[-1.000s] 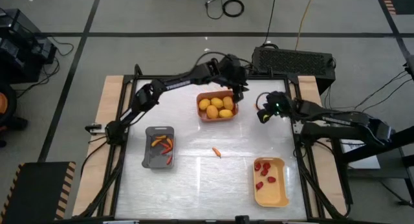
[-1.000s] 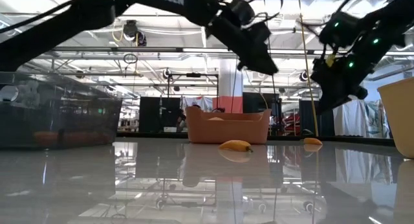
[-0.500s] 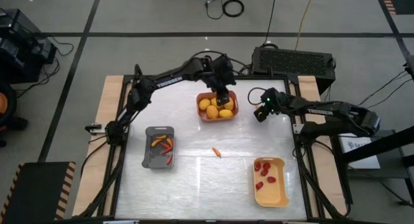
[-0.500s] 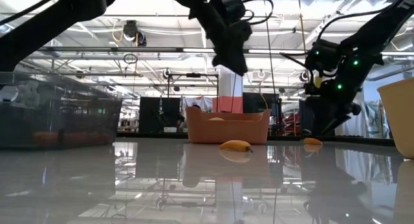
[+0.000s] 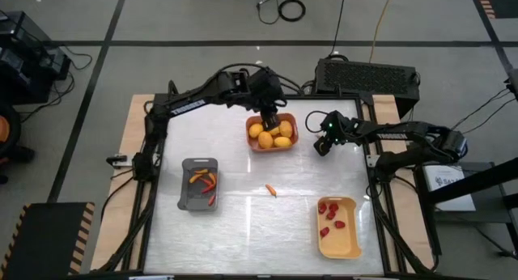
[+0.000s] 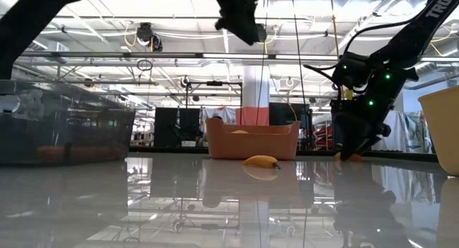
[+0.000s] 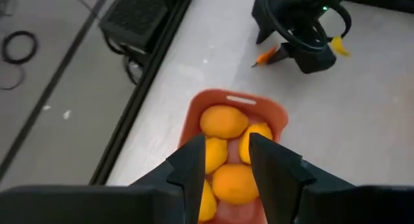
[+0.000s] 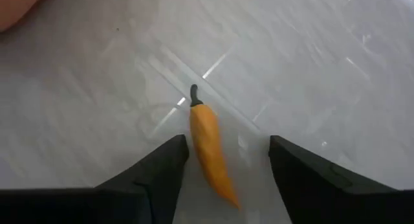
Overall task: Sort produce into baskets
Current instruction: Put the yellow chili pepper into the black bin
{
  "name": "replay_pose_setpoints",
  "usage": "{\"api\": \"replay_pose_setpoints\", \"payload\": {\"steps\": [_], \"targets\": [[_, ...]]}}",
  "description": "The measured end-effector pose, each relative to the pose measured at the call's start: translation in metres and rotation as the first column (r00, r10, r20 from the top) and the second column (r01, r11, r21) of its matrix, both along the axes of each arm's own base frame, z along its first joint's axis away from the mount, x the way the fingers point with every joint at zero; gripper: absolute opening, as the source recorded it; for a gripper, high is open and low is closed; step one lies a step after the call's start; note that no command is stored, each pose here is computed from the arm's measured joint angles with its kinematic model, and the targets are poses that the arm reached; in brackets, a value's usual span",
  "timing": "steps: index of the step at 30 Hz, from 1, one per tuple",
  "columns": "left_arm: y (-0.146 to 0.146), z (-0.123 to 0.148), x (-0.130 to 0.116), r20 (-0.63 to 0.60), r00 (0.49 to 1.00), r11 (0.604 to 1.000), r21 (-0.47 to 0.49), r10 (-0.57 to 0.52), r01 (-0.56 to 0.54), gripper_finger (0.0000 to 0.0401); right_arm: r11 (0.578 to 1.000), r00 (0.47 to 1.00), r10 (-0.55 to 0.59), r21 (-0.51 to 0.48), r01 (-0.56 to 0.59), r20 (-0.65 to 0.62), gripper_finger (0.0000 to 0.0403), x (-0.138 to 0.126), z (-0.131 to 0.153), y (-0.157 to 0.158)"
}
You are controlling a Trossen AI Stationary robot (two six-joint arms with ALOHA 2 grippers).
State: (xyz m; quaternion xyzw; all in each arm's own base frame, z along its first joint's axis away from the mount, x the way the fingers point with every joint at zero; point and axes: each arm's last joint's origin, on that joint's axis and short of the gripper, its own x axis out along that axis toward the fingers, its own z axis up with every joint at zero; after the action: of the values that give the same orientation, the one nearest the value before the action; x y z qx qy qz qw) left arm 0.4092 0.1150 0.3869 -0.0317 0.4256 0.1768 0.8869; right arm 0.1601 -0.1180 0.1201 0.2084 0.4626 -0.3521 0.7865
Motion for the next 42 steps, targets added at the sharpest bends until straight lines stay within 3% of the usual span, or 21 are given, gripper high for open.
{"api": "replay_pose_setpoints", "payload": {"steps": [10,17,22,24,26,29,32,34,39,42], "targets": [[-0.039,0.008,-0.016,-0.117,0.989,0.993,0.09,0.089,-0.078,0.0127,0.999,0.999,0.033,0.024,-0.033,-0.029,0.0115,0.001,-0.003,0.007],[-0.063,0.025,-0.05,-0.194,0.974,0.989,0.119,0.114,-0.092,0.0127,0.994,0.993,0.112,-0.002,-0.113,-0.043,0.0014,0.004,-0.001,0.015],[-0.071,0.011,-0.066,-0.21,0.97,0.989,0.103,0.126,-0.106,0.0127,0.988,0.988,0.155,0.018,-0.154,-0.014,0.0015,-0.002,0.011,0.026],[-0.072,-0.002,-0.072,-0.178,0.974,0.988,0.086,0.139,-0.125,0.0127,0.981,0.981,0.19,0.034,-0.191,0.033,0.0016,-0.004,0.018,0.033],[-0.072,-0.019,-0.07,-0.068,0.991,0.994,0.029,0.111,-0.109,0.0127,0.969,0.965,0.237,0.042,-0.243,0.115,0.0015,-0.002,0.027,0.04],[-0.077,-0.055,-0.054,0.14,0.99,0.996,-0.089,-0.019,0.031,0.0127,0.932,0.91,0.339,0.044,-0.359,0.24,0.001,0.002,0.04,0.053],[-0.086,-0.089,-0.036,0.356,0.92,0.961,-0.15,-0.165,0.231,0.0127,0.896,0.847,0.417,0.008,-0.444,0.329,0.0008,0.004,0.052,0.065],[-0.09,-0.106,-0.022,0.479,0.852,0.942,-0.132,-0.212,0.309,0.0127,0.877,0.808,0.452,-0.022,-0.48,0.377,0.0008,0.005,0.059,0.071],[-0.096,-0.148,0.001,0.534,0.81,0.931,-0.104,-0.243,0.349,0.0127,0.816,0.678,0.531,-0.091,-0.571,0.509,0.0007,0.01,0.075,0.085],[-0.098,-0.164,0.015,0.583,0.765,0.921,-0.067,-0.276,0.383,0.0128,0.801,0.623,0.548,-0.135,-0.583,0.558,0.0007,0.014,0.082,0.089]]}}
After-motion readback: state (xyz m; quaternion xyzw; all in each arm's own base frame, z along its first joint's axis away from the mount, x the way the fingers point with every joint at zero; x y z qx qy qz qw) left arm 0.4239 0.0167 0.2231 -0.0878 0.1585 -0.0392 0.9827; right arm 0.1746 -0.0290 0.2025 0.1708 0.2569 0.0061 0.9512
